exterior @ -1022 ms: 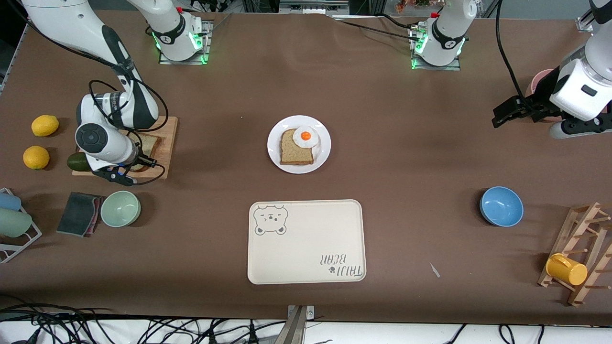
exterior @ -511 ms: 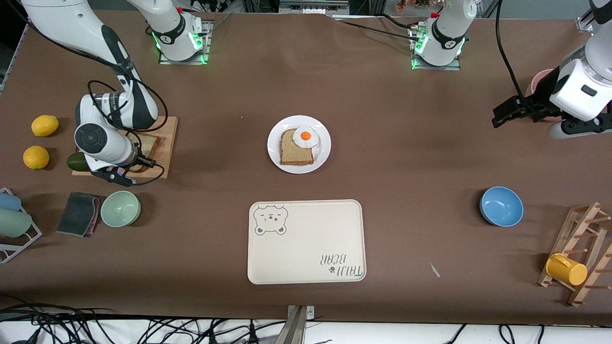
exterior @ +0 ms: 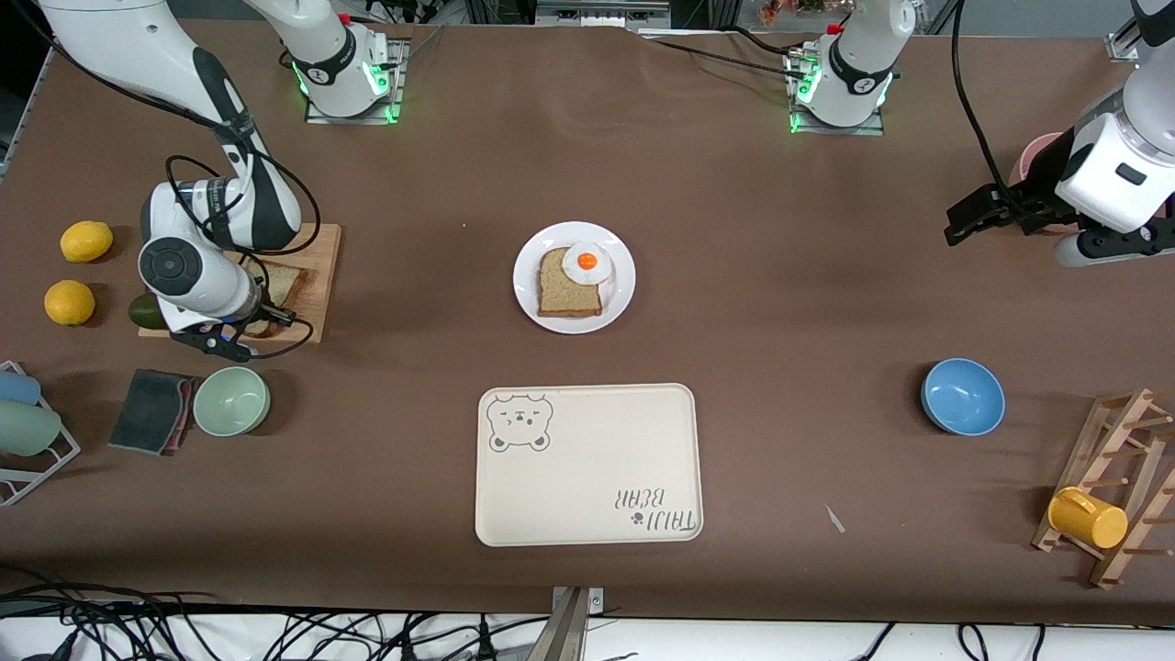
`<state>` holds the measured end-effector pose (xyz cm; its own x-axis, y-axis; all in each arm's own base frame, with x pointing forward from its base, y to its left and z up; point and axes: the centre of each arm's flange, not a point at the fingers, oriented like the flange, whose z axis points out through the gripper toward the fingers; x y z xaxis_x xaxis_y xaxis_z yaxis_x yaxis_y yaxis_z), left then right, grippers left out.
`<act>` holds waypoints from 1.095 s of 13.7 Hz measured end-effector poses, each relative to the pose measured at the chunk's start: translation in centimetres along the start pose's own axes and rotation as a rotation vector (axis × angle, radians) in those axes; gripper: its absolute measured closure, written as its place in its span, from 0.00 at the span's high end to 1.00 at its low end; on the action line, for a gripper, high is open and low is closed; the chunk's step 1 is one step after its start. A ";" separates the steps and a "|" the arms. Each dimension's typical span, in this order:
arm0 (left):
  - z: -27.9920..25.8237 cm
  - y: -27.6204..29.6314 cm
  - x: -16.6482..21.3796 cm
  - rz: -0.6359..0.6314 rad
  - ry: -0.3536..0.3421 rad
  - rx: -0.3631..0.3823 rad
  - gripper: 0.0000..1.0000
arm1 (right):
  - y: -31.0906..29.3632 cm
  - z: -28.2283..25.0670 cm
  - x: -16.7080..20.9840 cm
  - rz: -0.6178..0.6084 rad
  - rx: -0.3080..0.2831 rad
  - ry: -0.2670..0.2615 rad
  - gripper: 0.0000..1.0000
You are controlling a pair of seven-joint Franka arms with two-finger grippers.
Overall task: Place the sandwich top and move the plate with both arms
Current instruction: 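Grasp the bread slice with the right gripper and lift it, then carry the bread slice with the right gripper over the egg toast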
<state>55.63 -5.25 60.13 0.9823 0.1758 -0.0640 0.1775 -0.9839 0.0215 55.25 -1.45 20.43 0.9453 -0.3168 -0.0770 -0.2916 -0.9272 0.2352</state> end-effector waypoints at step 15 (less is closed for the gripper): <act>0.1 0.0 0.0 0.000 -0.002 0.000 1.00 | -21.0 -17.7 -8.4 -0.087 -0.092 -0.063 0.12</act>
<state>55.67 -5.24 60.04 0.9822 0.1758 -0.0656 0.1776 -0.9839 0.0215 55.99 24.19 33.28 0.9547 -0.2503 -0.1612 -0.1913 -0.9305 0.3123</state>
